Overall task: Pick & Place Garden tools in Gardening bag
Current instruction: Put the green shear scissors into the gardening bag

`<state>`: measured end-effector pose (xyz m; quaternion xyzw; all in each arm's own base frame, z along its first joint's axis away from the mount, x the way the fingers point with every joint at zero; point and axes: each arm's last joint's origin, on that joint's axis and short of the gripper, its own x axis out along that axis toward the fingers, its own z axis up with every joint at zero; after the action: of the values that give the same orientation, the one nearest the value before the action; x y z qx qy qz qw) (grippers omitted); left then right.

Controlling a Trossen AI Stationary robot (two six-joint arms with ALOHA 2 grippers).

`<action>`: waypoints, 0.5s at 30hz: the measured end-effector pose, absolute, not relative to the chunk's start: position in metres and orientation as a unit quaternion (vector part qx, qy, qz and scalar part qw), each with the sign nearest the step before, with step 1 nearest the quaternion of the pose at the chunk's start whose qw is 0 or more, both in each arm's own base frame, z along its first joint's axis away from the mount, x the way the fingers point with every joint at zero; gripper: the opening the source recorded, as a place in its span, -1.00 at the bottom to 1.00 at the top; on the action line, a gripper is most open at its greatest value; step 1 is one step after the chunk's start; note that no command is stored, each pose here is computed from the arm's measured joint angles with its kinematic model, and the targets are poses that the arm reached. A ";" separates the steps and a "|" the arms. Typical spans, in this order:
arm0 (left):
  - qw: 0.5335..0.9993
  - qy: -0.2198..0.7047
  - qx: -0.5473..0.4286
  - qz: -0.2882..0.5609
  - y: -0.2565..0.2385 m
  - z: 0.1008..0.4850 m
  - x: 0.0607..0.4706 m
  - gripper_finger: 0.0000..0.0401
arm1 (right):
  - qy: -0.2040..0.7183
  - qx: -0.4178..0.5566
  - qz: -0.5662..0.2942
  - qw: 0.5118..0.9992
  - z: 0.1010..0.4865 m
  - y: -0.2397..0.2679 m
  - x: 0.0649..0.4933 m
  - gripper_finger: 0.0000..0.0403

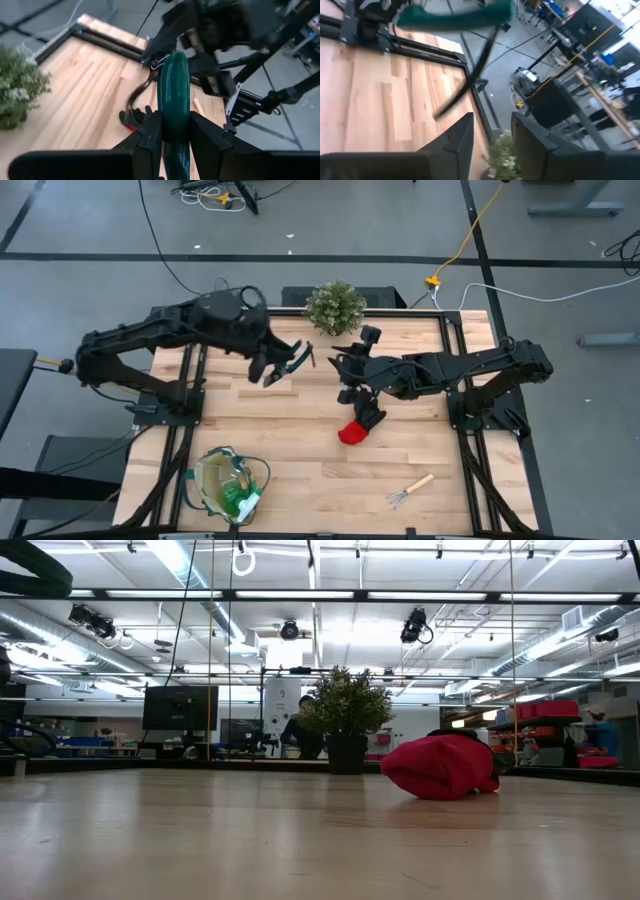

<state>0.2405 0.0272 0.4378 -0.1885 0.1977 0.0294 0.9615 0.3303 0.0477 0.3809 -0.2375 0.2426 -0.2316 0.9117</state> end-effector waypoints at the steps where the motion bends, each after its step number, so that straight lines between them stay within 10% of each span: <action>1: 0.964 0.193 -0.180 0.026 0.023 0.440 0.237 -0.56 | 0.241 -0.230 -0.229 0.915 0.381 0.048 0.330 -0.38; 15: 0.982 0.164 -0.083 -0.044 -0.040 0.452 0.197 -0.56 | 0.246 -0.208 -0.174 0.931 0.375 0.047 0.336 -0.87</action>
<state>0.1972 -0.0399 0.4520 -0.0825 0.1635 -0.0440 0.9821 0.3362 0.0469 0.3750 -0.2082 0.2457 -0.1740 0.9306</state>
